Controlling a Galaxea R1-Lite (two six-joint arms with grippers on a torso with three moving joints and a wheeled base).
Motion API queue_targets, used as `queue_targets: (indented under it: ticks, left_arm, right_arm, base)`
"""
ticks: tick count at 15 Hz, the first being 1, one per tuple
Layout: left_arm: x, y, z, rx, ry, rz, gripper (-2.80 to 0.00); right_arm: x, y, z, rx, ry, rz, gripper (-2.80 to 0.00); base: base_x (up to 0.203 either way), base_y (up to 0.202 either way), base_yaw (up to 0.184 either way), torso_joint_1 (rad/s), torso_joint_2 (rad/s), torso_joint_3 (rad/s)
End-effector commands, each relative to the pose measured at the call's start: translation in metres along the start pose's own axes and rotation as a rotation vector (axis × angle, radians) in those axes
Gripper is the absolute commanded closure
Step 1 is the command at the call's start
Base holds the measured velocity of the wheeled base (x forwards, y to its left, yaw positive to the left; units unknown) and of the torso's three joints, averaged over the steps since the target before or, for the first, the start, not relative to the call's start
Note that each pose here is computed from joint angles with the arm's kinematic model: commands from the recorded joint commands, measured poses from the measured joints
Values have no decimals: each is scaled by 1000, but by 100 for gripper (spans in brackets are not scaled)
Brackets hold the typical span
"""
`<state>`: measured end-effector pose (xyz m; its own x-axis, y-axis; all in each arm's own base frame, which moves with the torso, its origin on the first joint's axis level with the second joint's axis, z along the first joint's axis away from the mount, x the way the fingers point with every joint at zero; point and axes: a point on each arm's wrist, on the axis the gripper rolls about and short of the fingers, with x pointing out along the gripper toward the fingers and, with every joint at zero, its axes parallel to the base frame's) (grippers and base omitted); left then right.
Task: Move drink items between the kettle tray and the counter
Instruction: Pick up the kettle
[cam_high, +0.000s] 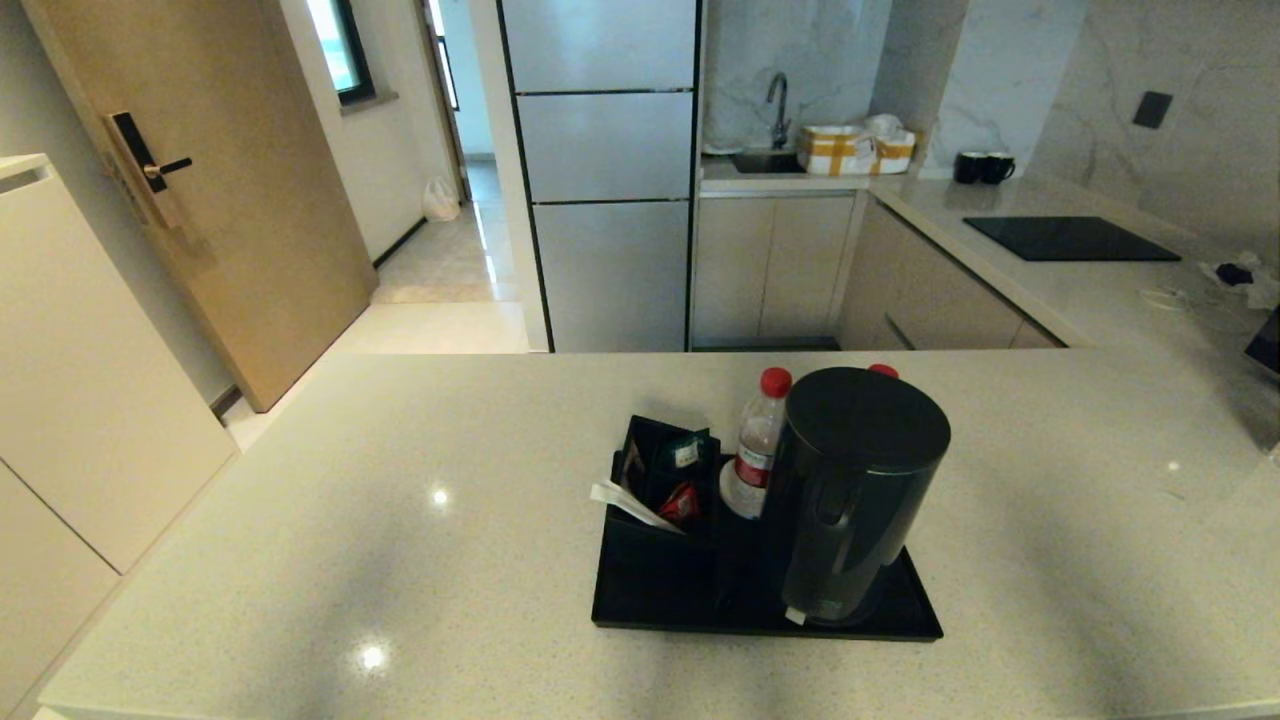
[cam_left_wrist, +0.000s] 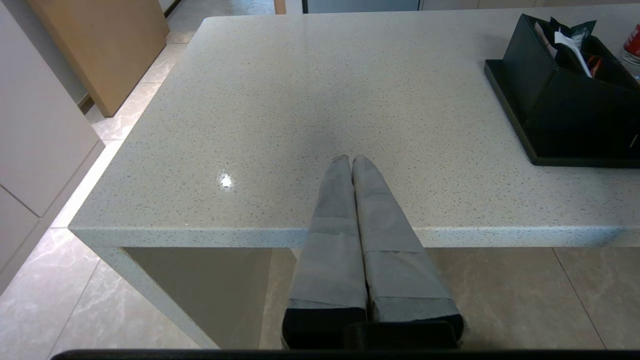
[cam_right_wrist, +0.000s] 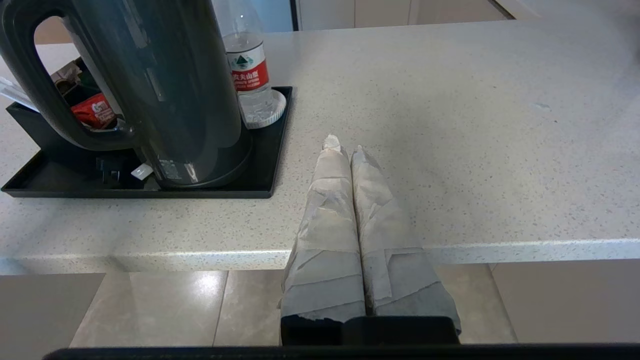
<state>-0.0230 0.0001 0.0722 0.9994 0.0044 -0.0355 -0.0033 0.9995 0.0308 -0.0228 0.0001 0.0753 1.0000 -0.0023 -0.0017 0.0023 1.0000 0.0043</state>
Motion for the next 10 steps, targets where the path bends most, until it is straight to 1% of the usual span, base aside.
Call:
queue_targets:
  ticks: [1, 10]
  left_arm:
    - [0, 0, 0, 0, 0, 0, 0]
    - [0, 0, 0, 0, 0, 0, 0]
  right_arm:
    - [0, 0, 0, 0, 1, 1, 0]
    - [0, 0, 0, 0, 3, 1, 0]
  base:
    - [0, 0, 0, 0, 0, 0]
    - [0, 0, 0, 0, 0, 0]
